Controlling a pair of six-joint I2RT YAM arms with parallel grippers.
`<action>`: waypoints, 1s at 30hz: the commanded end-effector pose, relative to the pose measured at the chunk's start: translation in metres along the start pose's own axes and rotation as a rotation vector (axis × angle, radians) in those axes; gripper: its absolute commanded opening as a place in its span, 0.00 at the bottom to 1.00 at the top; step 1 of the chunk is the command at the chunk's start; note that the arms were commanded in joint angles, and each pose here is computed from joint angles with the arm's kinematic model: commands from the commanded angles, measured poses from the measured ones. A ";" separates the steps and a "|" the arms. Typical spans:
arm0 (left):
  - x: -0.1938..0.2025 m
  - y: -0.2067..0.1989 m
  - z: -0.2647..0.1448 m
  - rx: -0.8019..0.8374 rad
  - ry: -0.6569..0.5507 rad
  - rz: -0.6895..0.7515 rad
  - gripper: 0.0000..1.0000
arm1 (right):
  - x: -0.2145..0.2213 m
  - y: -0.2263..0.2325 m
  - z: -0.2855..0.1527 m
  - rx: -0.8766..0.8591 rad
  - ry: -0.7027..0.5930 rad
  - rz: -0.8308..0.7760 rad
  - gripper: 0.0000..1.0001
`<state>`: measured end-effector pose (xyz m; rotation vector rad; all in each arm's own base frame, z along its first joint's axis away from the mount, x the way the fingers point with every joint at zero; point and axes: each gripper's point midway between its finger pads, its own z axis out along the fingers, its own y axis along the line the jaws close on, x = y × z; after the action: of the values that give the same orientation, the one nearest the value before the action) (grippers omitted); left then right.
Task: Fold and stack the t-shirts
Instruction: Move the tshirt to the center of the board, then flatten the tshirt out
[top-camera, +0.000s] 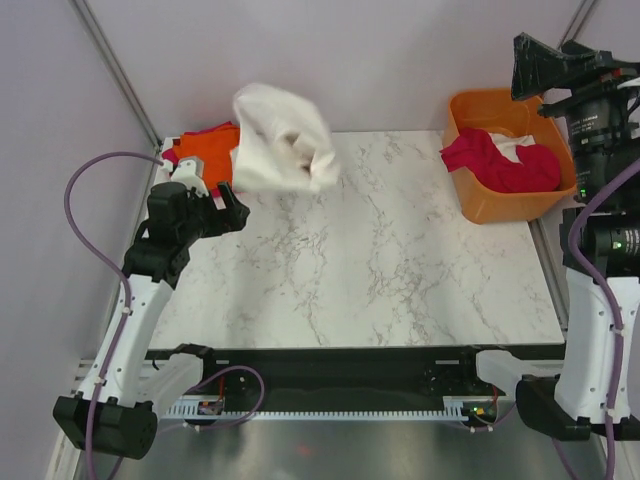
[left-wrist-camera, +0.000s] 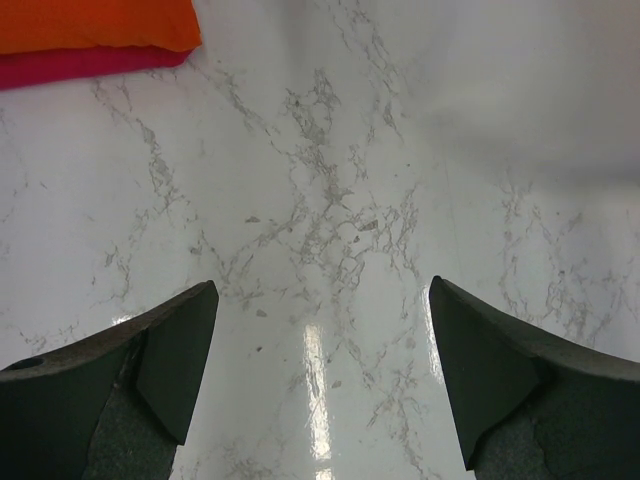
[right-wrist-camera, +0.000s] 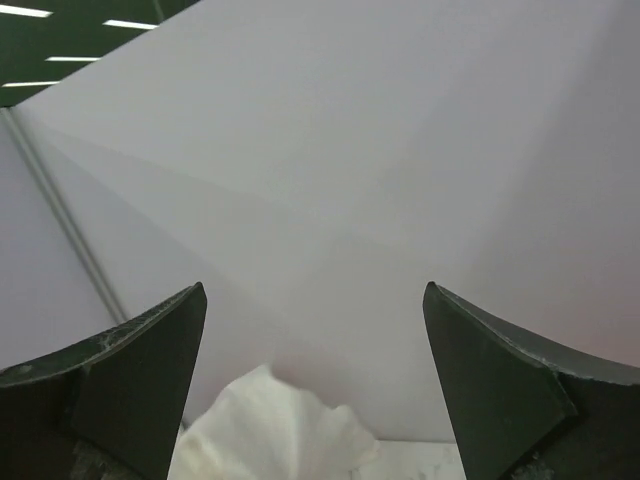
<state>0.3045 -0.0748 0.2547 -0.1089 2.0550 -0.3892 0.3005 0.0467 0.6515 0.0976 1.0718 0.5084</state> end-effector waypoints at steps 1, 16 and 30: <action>-0.010 0.002 -0.005 -0.012 -0.054 0.045 0.94 | 0.108 -0.109 -0.003 0.384 0.245 -0.084 0.98; 0.037 0.030 0.041 -0.201 0.141 -0.221 0.81 | 0.494 0.036 -0.088 -0.130 1.202 0.119 0.92; 0.153 0.076 0.055 -0.430 0.284 -0.480 0.80 | 0.567 0.083 -0.133 -0.270 1.378 0.069 0.91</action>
<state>0.2632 -0.0519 0.0722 -0.7905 2.4652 -0.2257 0.3640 0.3458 0.1401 -0.5076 2.3742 0.7795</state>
